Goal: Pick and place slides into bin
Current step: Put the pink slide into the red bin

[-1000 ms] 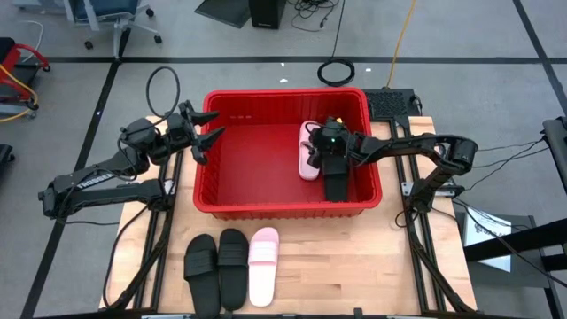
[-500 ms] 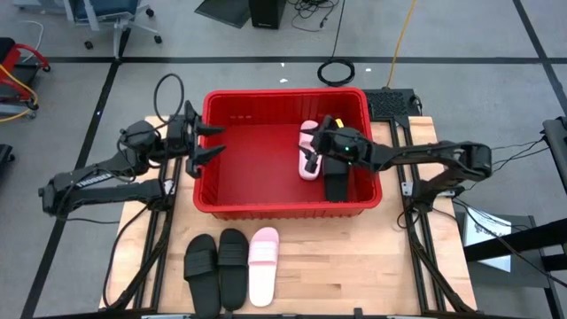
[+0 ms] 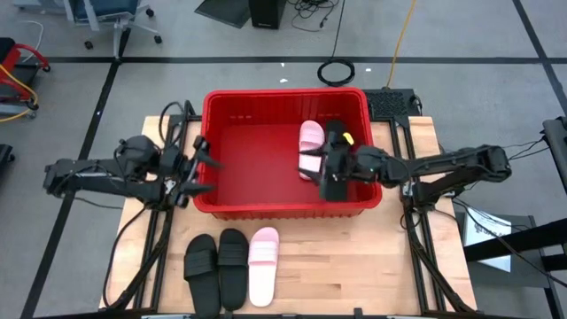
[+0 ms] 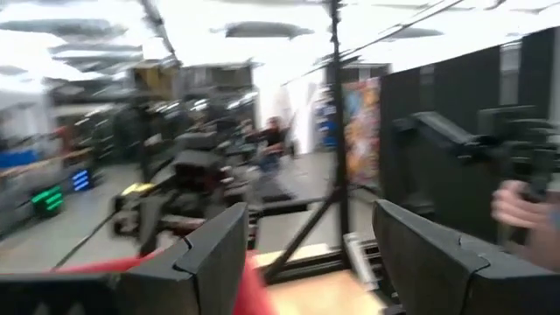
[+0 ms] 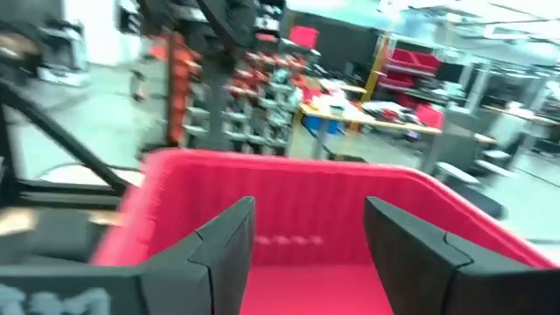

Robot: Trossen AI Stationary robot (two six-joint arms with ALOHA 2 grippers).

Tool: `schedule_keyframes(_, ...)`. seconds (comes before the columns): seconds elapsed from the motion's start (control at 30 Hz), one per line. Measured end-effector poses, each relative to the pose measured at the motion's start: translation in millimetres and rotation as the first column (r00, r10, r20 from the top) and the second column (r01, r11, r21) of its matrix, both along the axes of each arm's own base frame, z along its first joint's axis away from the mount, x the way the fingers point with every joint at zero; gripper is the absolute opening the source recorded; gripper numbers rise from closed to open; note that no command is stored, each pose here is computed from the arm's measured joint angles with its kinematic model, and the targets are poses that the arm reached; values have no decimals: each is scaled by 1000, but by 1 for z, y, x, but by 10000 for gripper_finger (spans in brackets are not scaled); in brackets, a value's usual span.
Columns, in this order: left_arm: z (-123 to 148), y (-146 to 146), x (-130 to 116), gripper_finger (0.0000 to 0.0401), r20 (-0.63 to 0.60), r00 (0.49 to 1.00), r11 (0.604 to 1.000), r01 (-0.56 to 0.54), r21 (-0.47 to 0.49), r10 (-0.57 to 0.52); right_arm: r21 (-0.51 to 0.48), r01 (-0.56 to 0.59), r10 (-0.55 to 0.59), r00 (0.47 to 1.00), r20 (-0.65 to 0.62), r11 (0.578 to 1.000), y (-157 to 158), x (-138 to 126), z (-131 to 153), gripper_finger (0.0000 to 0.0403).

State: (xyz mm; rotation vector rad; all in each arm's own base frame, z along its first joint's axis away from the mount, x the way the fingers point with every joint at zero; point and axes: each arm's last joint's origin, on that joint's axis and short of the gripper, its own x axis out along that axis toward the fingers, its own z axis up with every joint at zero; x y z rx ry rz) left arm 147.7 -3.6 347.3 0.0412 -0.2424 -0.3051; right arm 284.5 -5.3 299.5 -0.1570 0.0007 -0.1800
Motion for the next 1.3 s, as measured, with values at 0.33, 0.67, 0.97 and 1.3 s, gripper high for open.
schedule_keyframes(0.33, 1, -46, 1, 250, 43, 984, 985, 171, 6, -171, 67, -237, 231, 969, 87, 969, 66, -8, 8, 202)
schedule_keyframes(0.67, -3, -100, 8, 250, 93, 952, 956, 292, 8, -292, 41, -465, 438, 857, 271, 884, 135, -19, 11, 203)
schedule_keyframes(0.97, -10, -137, 3, 250, 98, 962, 966, 257, -29, -253, 41, -554, 526, 809, 261, 832, 175, -16, -5, 203)
schedule_keyframes(1.3, -14, -177, 4, 250, 104, 963, 965, 255, -61, -248, 62, -640, 626, 764, 158, 766, 240, 7, -7, 197)
